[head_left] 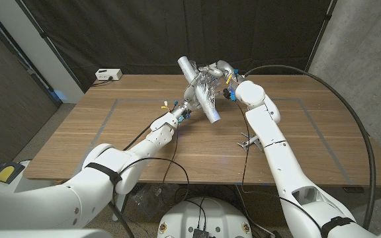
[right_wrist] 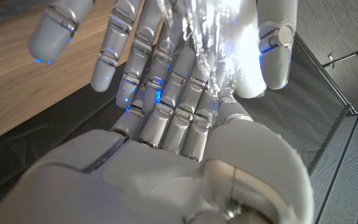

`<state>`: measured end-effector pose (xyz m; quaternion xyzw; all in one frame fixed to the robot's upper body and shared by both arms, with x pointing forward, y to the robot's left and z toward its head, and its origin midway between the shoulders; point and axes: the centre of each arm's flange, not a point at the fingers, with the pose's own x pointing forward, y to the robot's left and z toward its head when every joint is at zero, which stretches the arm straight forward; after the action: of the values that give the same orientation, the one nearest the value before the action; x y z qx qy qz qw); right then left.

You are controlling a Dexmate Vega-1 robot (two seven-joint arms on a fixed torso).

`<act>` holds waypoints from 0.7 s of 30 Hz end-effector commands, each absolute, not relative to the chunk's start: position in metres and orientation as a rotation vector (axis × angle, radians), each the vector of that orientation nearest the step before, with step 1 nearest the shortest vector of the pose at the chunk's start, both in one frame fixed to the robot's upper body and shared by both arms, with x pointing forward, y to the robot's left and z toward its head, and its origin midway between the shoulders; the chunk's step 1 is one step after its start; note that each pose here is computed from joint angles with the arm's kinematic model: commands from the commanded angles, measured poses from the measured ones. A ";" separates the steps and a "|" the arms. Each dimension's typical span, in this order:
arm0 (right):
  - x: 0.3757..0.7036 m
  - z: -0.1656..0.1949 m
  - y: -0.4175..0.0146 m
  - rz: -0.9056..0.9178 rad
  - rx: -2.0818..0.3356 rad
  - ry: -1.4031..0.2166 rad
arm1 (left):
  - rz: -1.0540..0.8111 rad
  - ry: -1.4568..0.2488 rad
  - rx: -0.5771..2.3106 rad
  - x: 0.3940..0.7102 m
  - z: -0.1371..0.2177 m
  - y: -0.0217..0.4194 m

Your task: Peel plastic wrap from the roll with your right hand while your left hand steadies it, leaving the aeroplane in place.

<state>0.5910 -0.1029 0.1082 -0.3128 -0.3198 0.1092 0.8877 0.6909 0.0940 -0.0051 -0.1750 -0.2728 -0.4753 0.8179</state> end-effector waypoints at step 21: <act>0.587 0.140 -0.095 0.013 -0.767 -0.717 | -1.050 -0.448 -0.692 0.696 -0.039 0.082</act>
<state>0.5880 -0.0965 0.1248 -0.3429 -0.3310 0.0640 0.8768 0.6921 0.0887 -0.0168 -0.2277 -0.2497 -0.4902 0.8034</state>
